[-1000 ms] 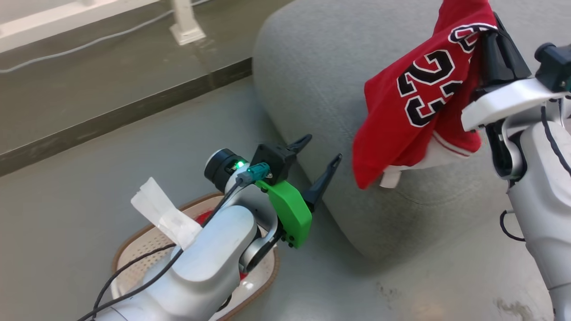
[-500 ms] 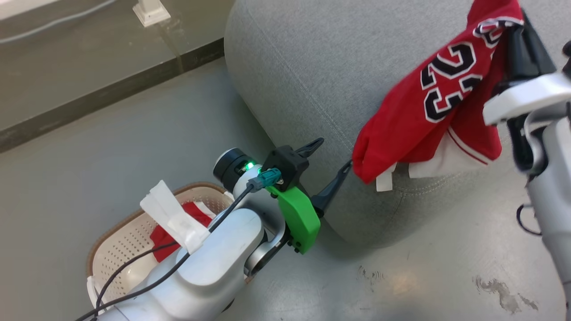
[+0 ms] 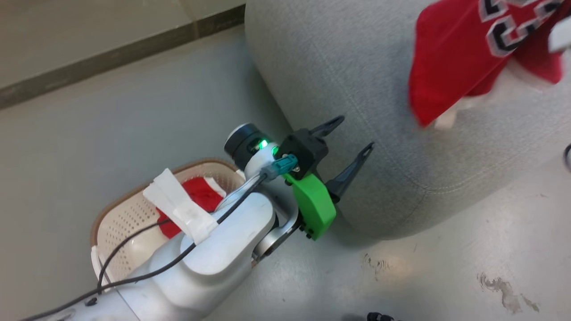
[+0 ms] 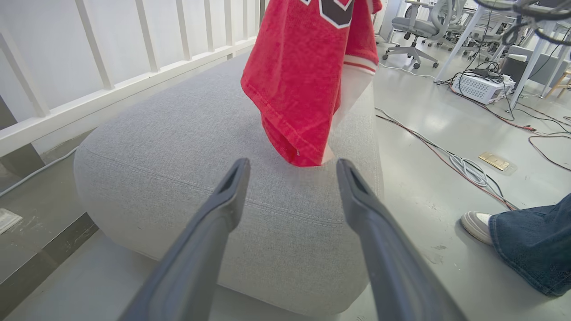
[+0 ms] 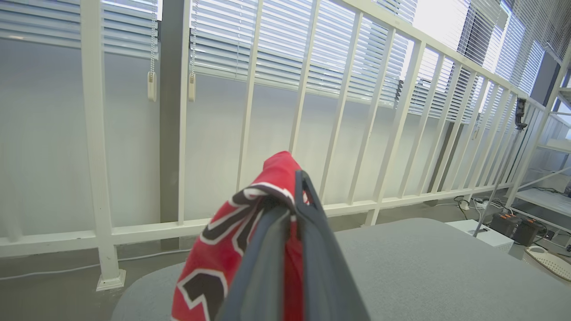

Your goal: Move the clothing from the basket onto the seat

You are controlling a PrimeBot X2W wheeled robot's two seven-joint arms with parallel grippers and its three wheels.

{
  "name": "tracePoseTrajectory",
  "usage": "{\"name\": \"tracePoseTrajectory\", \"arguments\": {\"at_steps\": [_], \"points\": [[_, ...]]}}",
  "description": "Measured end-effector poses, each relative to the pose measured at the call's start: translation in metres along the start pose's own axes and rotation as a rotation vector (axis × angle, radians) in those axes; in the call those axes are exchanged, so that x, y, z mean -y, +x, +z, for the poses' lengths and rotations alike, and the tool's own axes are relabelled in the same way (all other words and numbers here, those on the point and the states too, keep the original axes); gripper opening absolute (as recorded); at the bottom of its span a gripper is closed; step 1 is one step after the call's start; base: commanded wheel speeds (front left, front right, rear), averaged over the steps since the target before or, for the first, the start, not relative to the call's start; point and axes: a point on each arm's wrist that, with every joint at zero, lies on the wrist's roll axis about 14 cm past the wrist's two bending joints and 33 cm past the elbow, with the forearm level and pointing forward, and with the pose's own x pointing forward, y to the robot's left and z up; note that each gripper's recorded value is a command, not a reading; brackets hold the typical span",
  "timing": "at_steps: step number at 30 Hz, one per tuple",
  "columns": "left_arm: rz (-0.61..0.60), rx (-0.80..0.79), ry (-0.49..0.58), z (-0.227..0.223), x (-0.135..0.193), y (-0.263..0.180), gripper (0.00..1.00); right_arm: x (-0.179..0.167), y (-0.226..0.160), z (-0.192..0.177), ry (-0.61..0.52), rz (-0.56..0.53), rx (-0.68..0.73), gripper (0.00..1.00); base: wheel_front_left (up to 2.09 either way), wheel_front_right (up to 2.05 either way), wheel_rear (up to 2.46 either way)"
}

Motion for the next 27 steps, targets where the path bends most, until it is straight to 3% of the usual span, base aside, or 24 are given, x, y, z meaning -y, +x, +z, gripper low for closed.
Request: {"name": "tracePoseTrajectory", "arguments": {"at_steps": [4,11,19,27], "points": [[-0.005,0.033,0.018,0.009,-0.007,0.000,1.00,0.004,0.030,0.022,-0.009,-0.016,0.056,0.00,0.00,0.00,0.00],[0.004,0.061,0.005,0.010,-0.021,-0.002,1.00,0.006,0.060,0.023,-0.032,-0.037,0.056,0.00,0.00,0.00,0.00],[0.045,0.057,-0.006,-0.003,-0.054,-0.008,1.00,-0.013,0.079,-0.044,-0.019,-0.066,-0.084,0.00,0.00,0.00,0.00],[0.087,0.055,-0.012,-0.018,-0.085,-0.015,1.00,-0.085,0.055,-0.142,0.039,0.028,-0.312,0.00,0.00,0.00,0.00]]}}
